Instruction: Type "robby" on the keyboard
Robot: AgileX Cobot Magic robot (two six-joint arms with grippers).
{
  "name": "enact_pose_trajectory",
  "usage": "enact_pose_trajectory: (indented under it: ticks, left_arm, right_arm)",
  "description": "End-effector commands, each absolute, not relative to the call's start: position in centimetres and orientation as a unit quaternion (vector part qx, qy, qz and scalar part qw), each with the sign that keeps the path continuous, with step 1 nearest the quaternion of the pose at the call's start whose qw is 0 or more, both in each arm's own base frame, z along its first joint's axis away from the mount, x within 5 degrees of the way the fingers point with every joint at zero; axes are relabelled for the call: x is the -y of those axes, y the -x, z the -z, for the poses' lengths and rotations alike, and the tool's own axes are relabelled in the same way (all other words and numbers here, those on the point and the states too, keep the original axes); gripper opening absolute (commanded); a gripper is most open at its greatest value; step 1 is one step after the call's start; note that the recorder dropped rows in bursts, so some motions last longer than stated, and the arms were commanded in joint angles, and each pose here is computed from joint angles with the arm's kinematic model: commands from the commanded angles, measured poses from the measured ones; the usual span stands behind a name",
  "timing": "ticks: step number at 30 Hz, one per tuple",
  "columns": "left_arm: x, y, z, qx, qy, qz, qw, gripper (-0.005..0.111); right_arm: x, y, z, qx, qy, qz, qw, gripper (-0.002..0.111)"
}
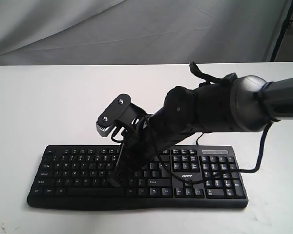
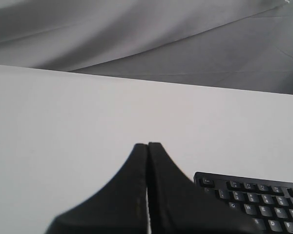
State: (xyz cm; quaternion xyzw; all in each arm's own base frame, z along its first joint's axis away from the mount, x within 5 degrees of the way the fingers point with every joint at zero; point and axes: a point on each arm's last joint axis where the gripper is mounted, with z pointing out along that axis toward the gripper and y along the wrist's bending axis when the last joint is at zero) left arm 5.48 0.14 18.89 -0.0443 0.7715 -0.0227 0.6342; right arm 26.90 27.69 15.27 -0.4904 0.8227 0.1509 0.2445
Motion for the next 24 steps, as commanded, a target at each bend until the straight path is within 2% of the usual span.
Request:
enact_pose_trajectory:
  ticks: [1, 24]
  left_arm:
    - [-0.1, -5.5, -18.8, -0.771, 0.047, 0.029, 0.635, 0.000]
    - [-0.1, -5.5, -18.8, -0.771, 0.047, 0.029, 0.635, 0.000]
  right_arm:
    - [-27.5, -27.2, -14.9, -0.827, 0.478, -0.145, 0.258, 0.000]
    - [-27.6, -27.5, -12.6, -0.835, 0.474, -0.136, 0.243, 0.000]
